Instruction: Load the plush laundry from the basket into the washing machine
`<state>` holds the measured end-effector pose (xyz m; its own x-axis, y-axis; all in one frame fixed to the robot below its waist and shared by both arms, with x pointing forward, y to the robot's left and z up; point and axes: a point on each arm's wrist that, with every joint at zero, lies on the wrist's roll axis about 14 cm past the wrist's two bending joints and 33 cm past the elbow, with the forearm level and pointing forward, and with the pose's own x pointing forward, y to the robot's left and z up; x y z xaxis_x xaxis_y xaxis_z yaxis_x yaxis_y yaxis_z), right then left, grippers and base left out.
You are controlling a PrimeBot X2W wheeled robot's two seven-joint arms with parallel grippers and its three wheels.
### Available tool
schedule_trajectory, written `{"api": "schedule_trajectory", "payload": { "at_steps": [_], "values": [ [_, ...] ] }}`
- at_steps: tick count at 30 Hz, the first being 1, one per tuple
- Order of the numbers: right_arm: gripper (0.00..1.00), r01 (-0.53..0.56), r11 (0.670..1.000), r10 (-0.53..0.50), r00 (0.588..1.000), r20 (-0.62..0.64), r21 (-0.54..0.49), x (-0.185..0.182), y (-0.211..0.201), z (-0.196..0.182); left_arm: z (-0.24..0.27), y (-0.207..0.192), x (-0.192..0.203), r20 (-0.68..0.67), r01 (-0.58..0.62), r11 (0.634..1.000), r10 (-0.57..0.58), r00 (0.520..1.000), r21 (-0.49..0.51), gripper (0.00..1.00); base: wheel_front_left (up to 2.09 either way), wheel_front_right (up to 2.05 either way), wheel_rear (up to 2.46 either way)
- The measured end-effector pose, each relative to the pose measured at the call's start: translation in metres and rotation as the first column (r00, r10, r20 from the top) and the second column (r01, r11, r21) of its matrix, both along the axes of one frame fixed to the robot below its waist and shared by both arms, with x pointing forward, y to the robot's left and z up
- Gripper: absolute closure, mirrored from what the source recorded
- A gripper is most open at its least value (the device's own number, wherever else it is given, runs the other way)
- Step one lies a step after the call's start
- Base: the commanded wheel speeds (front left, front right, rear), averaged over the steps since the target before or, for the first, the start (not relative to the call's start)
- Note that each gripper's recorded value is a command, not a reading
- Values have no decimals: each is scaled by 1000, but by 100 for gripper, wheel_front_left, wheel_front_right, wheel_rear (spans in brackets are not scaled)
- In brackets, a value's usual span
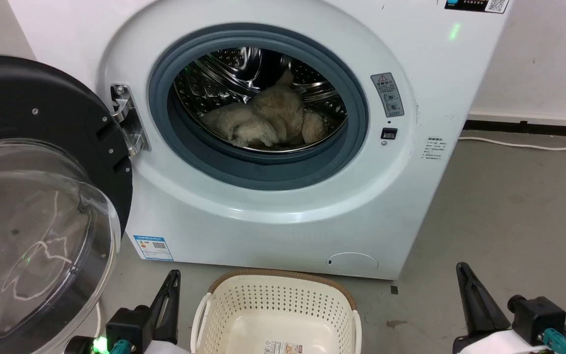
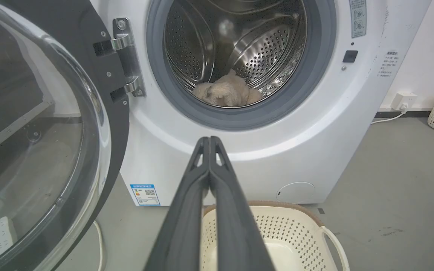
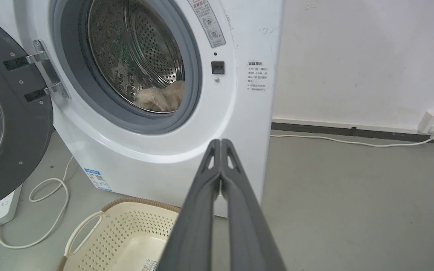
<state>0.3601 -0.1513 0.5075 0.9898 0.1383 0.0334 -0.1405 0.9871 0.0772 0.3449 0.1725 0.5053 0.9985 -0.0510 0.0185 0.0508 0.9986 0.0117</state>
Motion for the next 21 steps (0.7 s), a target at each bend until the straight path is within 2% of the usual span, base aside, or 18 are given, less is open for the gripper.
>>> {"api": "schedule_trajectory", "payload": {
  "at_steps": [21],
  "values": [
    [100, 0, 1000, -1, 1000, -14, -31, 2, -1, 3, 5, 2, 7, -8, -13, 1000, 13, 1000, 13, 100, 0, 0, 0]
  ]
}}
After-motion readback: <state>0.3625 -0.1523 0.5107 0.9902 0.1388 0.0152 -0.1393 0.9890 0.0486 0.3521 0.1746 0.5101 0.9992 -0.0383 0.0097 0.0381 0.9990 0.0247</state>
